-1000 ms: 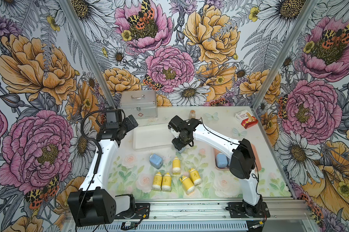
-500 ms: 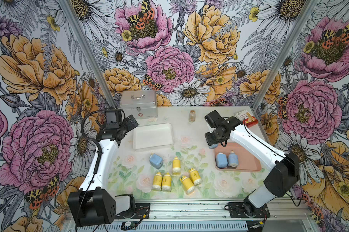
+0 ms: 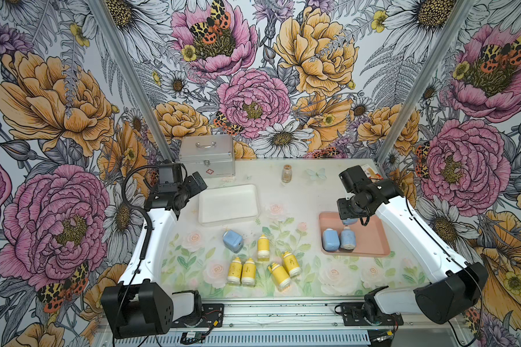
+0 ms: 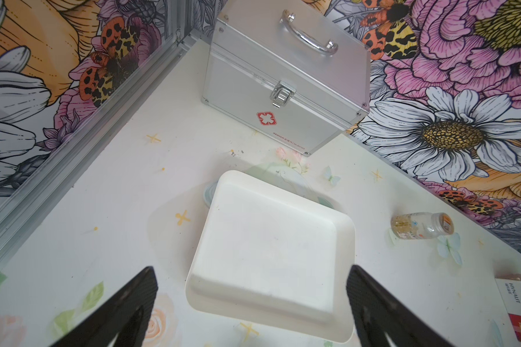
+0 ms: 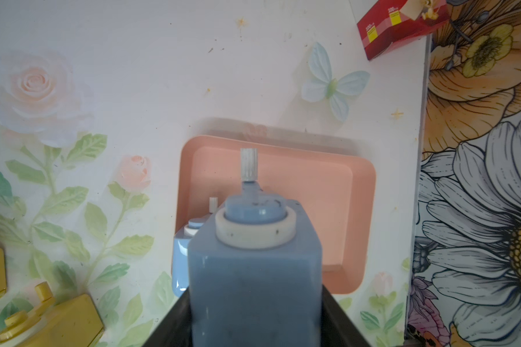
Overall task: Place the pencil sharpeners by color into the storage box
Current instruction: Place the pencil sharpener in the storage box.
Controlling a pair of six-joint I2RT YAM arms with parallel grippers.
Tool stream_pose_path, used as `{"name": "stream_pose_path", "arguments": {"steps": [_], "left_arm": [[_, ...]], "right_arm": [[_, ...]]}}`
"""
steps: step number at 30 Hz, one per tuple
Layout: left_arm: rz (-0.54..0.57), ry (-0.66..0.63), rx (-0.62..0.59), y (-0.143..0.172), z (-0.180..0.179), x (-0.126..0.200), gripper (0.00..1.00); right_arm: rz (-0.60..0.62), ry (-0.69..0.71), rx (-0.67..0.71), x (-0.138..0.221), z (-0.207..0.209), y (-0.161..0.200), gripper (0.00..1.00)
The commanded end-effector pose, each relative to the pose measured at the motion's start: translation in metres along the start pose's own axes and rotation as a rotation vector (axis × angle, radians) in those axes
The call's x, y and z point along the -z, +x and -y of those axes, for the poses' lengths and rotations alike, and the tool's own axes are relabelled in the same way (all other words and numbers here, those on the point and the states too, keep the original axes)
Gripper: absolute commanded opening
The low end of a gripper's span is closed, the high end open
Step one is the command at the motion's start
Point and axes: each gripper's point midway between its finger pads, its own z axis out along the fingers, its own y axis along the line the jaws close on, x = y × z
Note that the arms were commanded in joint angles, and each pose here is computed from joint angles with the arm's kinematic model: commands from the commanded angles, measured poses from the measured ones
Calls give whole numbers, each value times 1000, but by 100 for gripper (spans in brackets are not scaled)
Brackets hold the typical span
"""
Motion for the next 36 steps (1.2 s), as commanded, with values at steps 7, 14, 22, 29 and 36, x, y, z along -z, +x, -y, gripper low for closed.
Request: {"name": "stream_pose_path", "arguments": {"steps": [7,14,22,29,36], "left_arm": [[-19,43,0,3,10,0,99],[-7,53,-77,9,27,3,99],[64,80,-204,8,68,24,99],[153,130,-233,-6,95,56,99],[151,116,-256,-6,105,57,99]], "right_arm": [[-60,66,-156,-8,49,25,35],[-102,79,-214,-19,68,39,35],[-154,50,-237,-36,73,45,35],[-243,77,-234,-61,76,45,36],[-290,118,-240,-79,90,42,36]]}}
